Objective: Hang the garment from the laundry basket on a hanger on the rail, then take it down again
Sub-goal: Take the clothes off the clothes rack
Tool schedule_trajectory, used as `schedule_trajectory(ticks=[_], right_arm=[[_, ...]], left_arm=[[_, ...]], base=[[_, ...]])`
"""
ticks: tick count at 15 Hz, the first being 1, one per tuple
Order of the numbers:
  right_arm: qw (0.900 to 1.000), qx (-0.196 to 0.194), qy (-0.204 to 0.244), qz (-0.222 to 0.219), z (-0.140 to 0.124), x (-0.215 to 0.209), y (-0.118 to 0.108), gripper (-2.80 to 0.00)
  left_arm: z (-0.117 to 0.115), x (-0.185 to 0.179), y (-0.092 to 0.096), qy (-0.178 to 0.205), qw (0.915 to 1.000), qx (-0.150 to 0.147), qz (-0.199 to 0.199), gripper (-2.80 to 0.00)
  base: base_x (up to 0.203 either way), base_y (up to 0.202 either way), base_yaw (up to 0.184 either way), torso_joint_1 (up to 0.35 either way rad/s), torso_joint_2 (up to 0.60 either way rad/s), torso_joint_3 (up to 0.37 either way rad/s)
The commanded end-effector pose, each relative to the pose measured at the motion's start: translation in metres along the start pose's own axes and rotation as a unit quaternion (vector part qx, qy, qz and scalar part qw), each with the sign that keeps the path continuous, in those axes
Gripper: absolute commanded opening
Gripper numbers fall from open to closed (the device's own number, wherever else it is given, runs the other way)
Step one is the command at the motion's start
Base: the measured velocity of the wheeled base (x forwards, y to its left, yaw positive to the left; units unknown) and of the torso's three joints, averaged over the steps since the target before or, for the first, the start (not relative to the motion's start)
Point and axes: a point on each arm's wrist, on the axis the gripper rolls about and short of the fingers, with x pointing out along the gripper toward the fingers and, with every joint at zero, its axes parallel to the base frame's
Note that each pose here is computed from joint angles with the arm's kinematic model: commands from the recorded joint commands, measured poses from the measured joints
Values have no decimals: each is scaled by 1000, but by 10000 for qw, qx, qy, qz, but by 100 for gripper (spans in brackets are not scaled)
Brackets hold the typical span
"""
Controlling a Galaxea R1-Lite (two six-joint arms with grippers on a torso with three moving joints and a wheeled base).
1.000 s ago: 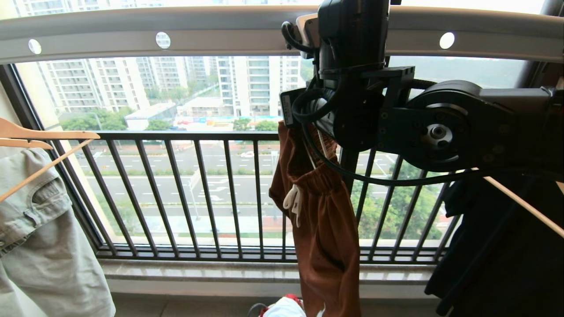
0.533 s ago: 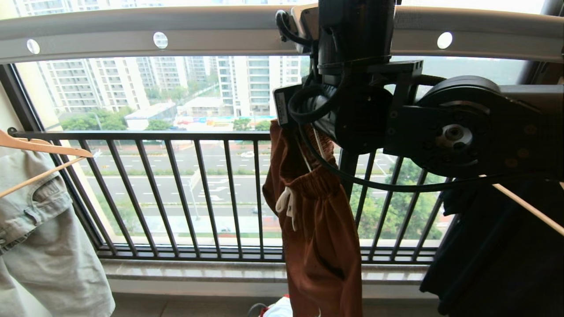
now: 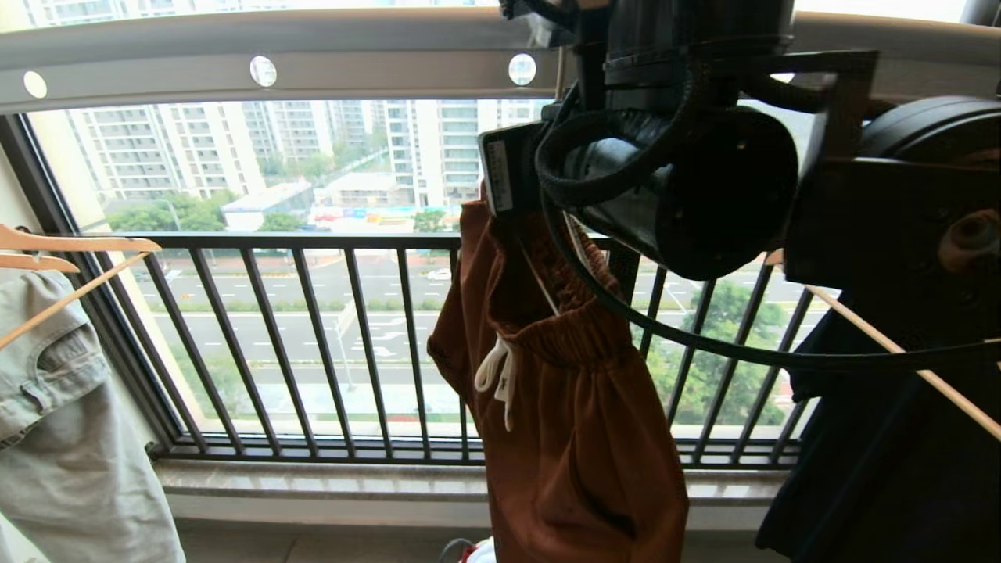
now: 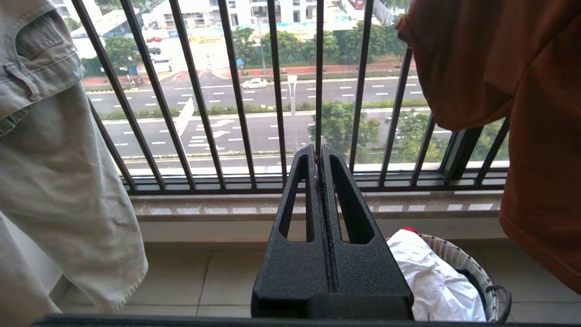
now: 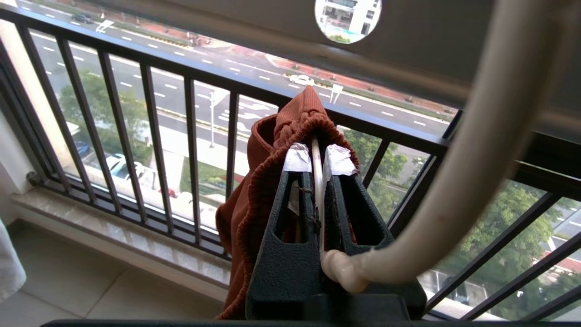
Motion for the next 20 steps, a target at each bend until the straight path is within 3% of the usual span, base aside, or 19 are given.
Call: schedule_trajectory(ticks=[1,6,10,13,15,18,20], right_arm=[[10000,29,-36,21,7,-25,-17,-280],[9996,-44,39,275,-2,-85,-60,-280],[9915,-657,874,710,-71,-106,-72,-280],[9914,-91,744,1074,-92,-98,-90,-280],[9813,-11,992,1650,-112,-93,-100,-280],[9570,38,1384,2551,-139,-75,-121,-280],[9462,-97,1606,2809,-162,-43,-125,-280]], left_arm=[[0,0,0,5,10000,2,-5,-280],[0,0,0,6,10000,2,-1,-280],[0,0,0,5,10000,2,-5,-280],[0,0,0,6,10000,2,3,-280],[0,0,0,5,10000,2,-5,-280],[0,0,0,6,10000,2,3,-280],[0,0,0,5,10000,2,-4,-280]], base=[[0,0,0,0,0,0],[0,0,0,0,0,0],[0,0,0,0,0,0],[0,0,0,0,0,0],[0,0,0,0,0,0],[0,0,0,0,0,0],[0,0,0,0,0,0]])
